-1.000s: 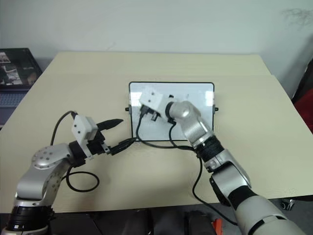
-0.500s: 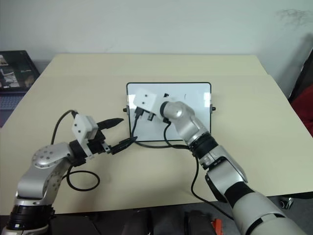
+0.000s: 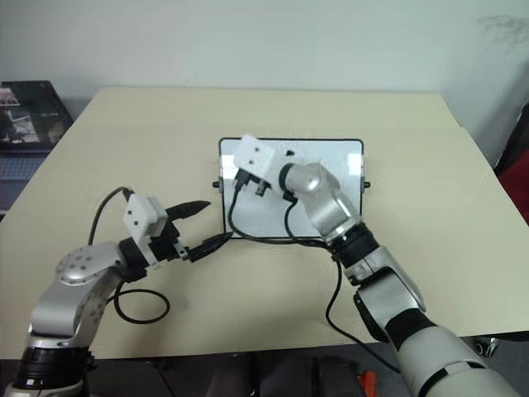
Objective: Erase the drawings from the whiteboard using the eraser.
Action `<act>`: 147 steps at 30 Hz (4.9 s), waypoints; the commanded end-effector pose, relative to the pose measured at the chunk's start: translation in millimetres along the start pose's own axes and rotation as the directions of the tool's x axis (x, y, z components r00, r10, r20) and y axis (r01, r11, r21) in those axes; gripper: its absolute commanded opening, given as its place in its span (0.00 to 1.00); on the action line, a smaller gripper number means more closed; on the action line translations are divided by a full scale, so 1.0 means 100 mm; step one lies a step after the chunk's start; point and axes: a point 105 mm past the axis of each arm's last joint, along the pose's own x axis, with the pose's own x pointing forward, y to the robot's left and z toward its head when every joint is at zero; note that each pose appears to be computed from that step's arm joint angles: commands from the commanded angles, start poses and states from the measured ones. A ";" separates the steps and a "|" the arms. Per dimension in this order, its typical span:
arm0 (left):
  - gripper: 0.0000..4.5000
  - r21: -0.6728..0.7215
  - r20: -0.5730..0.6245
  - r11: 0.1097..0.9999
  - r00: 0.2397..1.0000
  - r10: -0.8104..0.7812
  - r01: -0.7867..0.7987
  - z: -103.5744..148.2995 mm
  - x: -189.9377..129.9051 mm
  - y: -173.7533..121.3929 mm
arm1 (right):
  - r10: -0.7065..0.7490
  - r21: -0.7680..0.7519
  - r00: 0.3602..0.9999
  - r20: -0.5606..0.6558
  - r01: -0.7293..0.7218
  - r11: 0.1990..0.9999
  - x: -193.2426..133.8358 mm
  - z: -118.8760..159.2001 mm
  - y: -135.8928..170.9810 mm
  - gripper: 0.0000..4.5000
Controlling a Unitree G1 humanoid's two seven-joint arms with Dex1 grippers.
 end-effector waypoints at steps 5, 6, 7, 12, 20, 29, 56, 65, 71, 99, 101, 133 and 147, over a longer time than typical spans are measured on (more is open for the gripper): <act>1.00 0.035 0.063 0.997 0.996 -0.068 0.066 0.24 0.07 -0.11 | -0.124 0.137 0.991 0.046 0.117 0.984 -0.49 0.00 -0.20 0.29; 1.00 0.037 0.064 0.996 0.995 -0.078 0.076 0.25 0.08 -0.12 | -0.132 0.155 0.991 0.034 0.125 0.980 -0.55 -0.04 -0.19 0.29; 1.00 0.039 0.065 0.996 0.994 -0.087 0.084 0.26 0.09 -0.13 | -0.140 0.170 0.990 0.022 0.134 0.976 -0.60 -0.08 -0.18 0.29; 1.00 0.053 0.074 0.990 0.988 -0.133 0.130 0.35 0.16 -0.19 | -0.205 0.226 0.977 -0.060 0.213 0.950 -0.87 -0.31 -0.19 0.29; 1.00 0.081 0.048 0.984 0.985 -0.165 0.161 0.37 0.24 -0.16 | -0.282 0.158 0.956 -0.087 0.293 0.943 -0.80 -0.36 -0.34 0.29; 1.00 0.091 0.030 0.987 0.990 -0.137 0.133 0.34 0.22 -0.10 | -0.306 0.100 0.952 -0.012 0.305 0.947 -0.50 -0.18 -0.40 0.29; 1.00 0.058 -0.006 0.996 0.998 -0.067 0.067 0.21 0.14 0.04 | 0.014 0.224 0.967 -0.254 0.045 0.973 -0.37 -1.39 0.74 0.29; 1.00 0.057 -0.006 0.998 1.000 0.013 -0.013 0.14 0.08 0.17 | -0.158 0.198 0.987 -0.016 0.158 0.967 -0.49 -0.50 0.11 0.29; 1.00 0.054 -0.035 0.998 0.999 0.021 -0.019 0.04 0.05 0.20 | -0.252 0.164 0.968 -0.004 0.249 0.955 -0.51 -0.38 -0.25 0.29; 1.00 0.041 -0.009 0.999 1.000 -0.001 0.002 0.05 0.10 0.12 | -0.177 0.245 0.981 0.081 0.153 0.958 -0.70 -0.38 0.21 0.29; 1.00 0.037 0.001 0.999 1.000 -0.002 0.002 0.06 0.11 0.11 | -0.193 0.269 0.975 0.110 0.158 0.950 -0.91 -0.32 0.19 0.29; 1.00 -0.004 0.086 1.000 0.996 0.006 -0.005 0.15 0.24 -0.02 | -0.484 0.303 0.875 0.008 0.460 0.835 -1.86 -0.73 0.38 0.29; 1.00 0.034 0.116 0.999 0.992 -0.047 0.043 0.27 0.36 -0.15 | -0.418 0.169 0.907 0.060 0.403 0.899 -1.15 -0.62 -0.26 0.28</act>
